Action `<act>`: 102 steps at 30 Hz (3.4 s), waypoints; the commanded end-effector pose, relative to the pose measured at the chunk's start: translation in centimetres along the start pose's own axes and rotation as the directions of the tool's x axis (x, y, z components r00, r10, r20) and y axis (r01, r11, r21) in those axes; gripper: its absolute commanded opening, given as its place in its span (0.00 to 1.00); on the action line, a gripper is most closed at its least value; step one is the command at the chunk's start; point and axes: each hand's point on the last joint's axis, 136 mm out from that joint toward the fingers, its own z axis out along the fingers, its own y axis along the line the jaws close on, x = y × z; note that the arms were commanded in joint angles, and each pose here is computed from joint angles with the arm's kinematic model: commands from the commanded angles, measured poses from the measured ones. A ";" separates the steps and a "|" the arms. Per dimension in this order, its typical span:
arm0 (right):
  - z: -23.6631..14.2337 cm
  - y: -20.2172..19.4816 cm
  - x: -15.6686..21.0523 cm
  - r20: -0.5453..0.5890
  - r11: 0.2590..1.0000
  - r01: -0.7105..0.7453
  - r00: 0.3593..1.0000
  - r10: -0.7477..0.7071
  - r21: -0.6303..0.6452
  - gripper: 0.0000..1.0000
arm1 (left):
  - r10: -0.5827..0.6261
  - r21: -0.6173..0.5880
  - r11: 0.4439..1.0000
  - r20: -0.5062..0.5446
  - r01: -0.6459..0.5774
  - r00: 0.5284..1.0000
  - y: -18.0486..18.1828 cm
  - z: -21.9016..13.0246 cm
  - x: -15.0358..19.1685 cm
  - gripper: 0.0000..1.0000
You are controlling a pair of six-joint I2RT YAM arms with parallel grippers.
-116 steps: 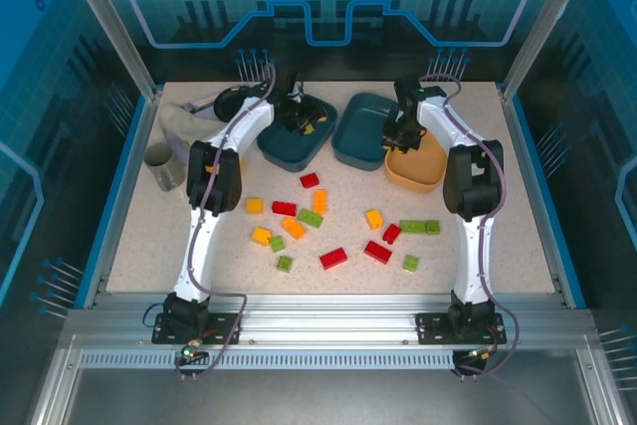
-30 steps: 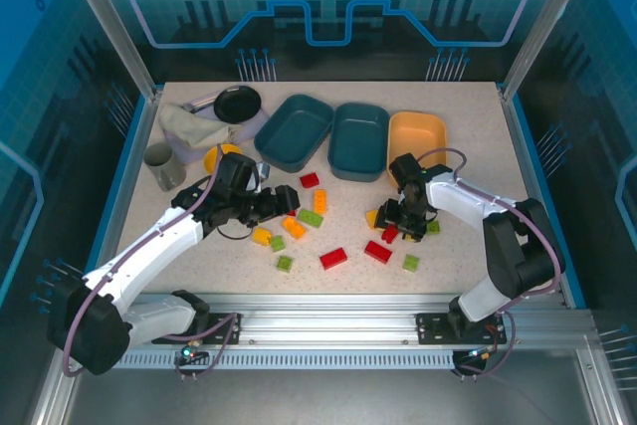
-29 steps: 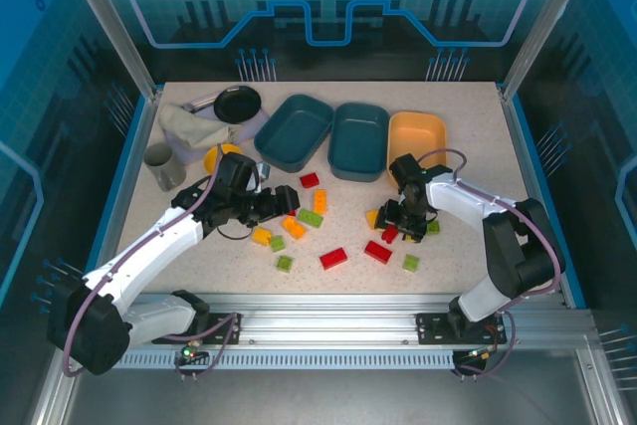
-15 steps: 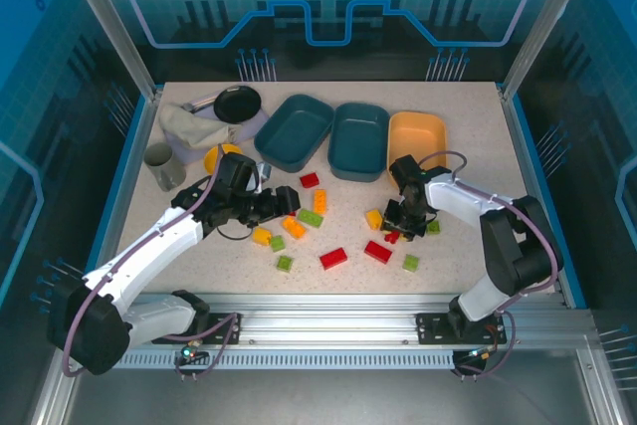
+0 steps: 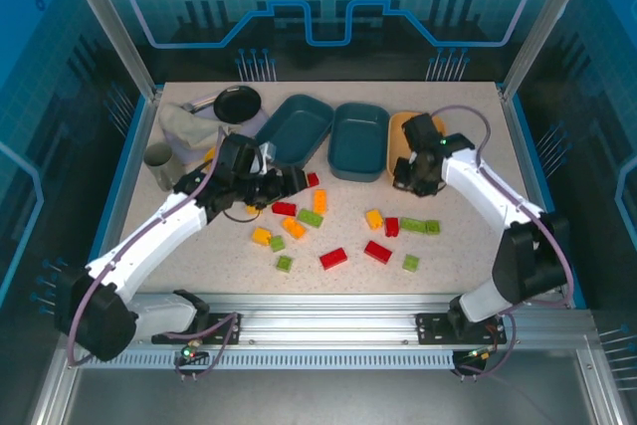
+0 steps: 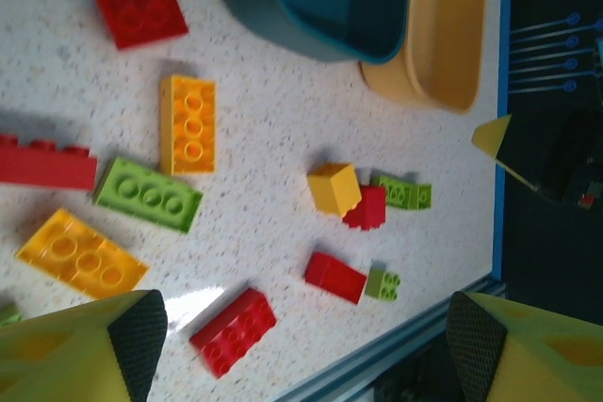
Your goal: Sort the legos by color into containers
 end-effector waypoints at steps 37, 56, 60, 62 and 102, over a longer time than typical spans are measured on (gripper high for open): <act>7.4 -1.2 11.2 -0.284 0.949 0.311 0.914 -0.288 0.040 0.49 | -0.068 -0.116 0.991 -0.029 0.065 0.997 4.1 0.2 3.0 0.81; 6.5 -0.3 10.6 -0.256 0.950 0.306 0.924 -0.283 0.057 0.19 | -0.061 -0.110 0.992 -0.030 0.057 0.998 4.0 0.3 3.0 0.81; 3.1 -0.2 9.3 -0.190 0.957 0.284 0.944 -0.269 0.060 0.16 | -0.048 -0.087 0.995 -0.020 0.046 0.999 3.0 0.1 2.4 0.81; 1.2 -0.2 7.6 -0.134 0.961 0.267 0.957 -0.257 0.064 0.15 | -0.041 -0.076 0.996 -0.012 0.040 0.999 2.3 0.1 1.9 0.81; -4.8 9.2 -0.9 0.293 0.855 0.506 0.840 -0.457 -0.115 0.65 | -0.099 -0.299 0.946 0.099 0.125 0.990 4.3 -2.2 -3.7 0.80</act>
